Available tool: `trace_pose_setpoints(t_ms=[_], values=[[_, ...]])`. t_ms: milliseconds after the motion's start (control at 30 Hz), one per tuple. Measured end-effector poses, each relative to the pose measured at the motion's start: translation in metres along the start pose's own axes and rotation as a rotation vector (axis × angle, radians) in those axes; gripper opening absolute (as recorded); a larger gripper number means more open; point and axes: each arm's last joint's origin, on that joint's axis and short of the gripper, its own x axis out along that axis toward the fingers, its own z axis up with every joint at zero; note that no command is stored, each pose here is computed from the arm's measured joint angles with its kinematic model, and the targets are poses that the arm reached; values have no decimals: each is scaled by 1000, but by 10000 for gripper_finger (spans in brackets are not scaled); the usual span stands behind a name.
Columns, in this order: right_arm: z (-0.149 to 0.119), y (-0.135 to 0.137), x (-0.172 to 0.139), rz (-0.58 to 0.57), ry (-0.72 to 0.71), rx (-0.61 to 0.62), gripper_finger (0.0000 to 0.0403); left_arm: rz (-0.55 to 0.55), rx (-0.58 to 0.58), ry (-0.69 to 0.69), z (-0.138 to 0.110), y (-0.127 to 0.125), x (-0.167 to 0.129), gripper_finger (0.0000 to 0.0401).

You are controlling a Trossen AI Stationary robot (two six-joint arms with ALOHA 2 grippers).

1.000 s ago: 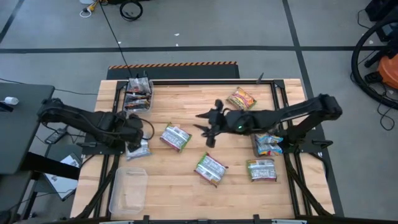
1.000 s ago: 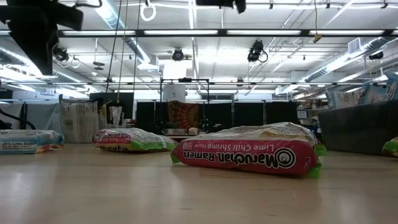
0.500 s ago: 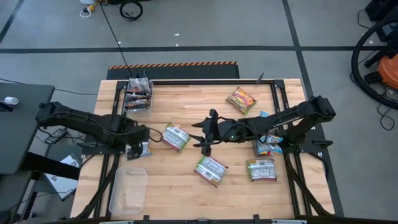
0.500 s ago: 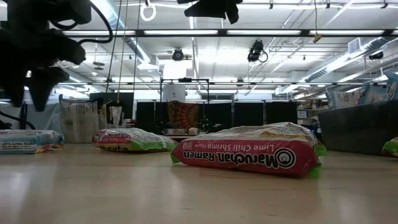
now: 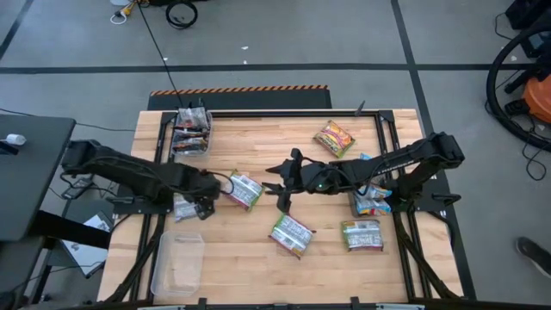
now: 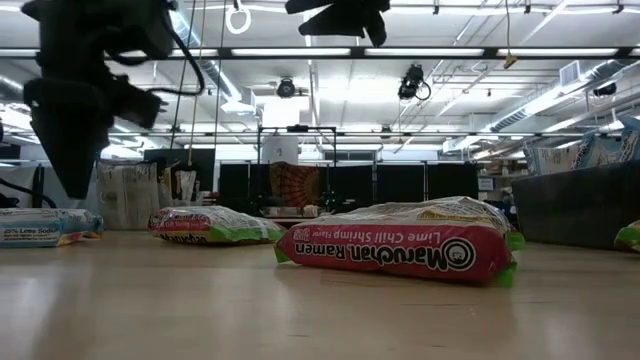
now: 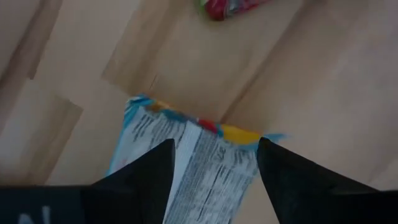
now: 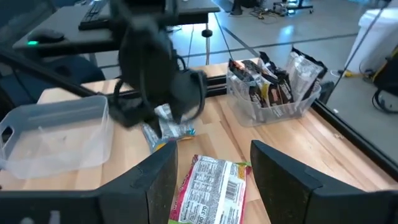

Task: Sort Maruchan noodles
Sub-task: Put the blue noodle pack into the black bin

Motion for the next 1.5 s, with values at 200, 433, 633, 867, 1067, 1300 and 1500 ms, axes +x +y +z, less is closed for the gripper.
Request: trace_pose_setpoints(t_ms=[200,433,633,867,1067,1300,1500], values=[[-3,-1,0,16,34,12,207,125,-201,107,12,-8,25,231],[-5,-1,0,43,62,3,206,185,-352,94,16,-16,32,226],[-3,-1,-4,57,62,-48,206,178,-384,76,14,-28,31,153],[16,-2,-48,135,70,-92,206,201,-376,67,14,-30,30,27],[24,-12,-91,154,135,-134,206,121,-431,-24,49,-43,-10,8],[4,-16,-131,150,383,-162,206,-45,-504,-302,95,-62,-88,7],[1,-11,-147,27,278,70,210,-180,-647,-691,123,-74,-138,7]])
